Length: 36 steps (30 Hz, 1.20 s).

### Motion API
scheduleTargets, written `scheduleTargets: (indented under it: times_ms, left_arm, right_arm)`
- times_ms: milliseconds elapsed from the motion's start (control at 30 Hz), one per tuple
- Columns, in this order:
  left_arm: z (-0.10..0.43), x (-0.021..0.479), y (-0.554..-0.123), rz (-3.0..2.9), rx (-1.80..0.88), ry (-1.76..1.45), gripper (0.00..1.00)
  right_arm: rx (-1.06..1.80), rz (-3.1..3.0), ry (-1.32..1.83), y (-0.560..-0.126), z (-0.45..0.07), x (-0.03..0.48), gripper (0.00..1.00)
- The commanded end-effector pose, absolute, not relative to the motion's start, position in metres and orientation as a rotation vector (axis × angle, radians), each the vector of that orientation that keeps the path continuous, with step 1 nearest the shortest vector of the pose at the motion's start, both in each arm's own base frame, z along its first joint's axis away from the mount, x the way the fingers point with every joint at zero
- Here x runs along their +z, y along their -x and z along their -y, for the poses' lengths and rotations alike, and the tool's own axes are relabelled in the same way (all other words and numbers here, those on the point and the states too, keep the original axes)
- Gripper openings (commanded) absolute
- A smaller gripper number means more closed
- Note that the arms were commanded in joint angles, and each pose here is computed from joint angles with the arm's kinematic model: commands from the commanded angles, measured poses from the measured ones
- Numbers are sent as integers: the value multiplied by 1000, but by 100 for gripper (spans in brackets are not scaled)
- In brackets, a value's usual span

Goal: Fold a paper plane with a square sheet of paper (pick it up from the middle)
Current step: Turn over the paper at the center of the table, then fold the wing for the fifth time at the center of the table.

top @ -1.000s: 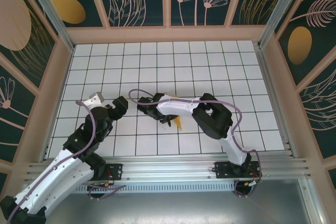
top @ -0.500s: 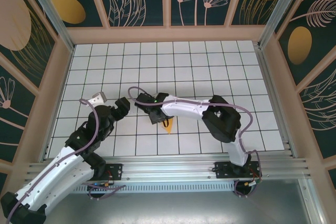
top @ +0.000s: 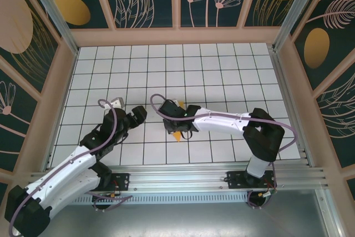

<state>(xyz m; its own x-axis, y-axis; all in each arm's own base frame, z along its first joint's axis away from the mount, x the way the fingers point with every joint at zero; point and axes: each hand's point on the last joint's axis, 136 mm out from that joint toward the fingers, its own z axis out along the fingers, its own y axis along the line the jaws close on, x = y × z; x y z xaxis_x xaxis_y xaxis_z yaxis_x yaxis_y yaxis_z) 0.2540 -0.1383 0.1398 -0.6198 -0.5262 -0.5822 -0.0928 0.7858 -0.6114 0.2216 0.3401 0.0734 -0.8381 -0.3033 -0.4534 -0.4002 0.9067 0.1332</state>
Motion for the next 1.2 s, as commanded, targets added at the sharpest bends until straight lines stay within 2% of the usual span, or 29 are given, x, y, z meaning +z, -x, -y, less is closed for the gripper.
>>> scheduleTargets:
  times_ms: [0, 267, 633, 967, 1167]
  left_arm:
    - [155, 134, -255, -2197, -788, 443, 83]
    - [178, 116, -257, -2281, -867, 396, 83]
    - [207, 89, -262, -2415, -933, 360, 83]
    - [231, 67, -267, -2537, -988, 363, 71]
    - [244, 62, -266, -2575, -1004, 368, 67]
  right_arm:
    - [483, -2638, 438, -229, -351, 74, 13]
    - [615, -2690, 356, -235, -342, 54, 6]
    - [607, -2745, 295, -235, -307, 25, 4]
    - [950, -2647, 306, -225, -302, 35, 3]
    - [1012, -2626, 295, -222, -290, 32, 4]
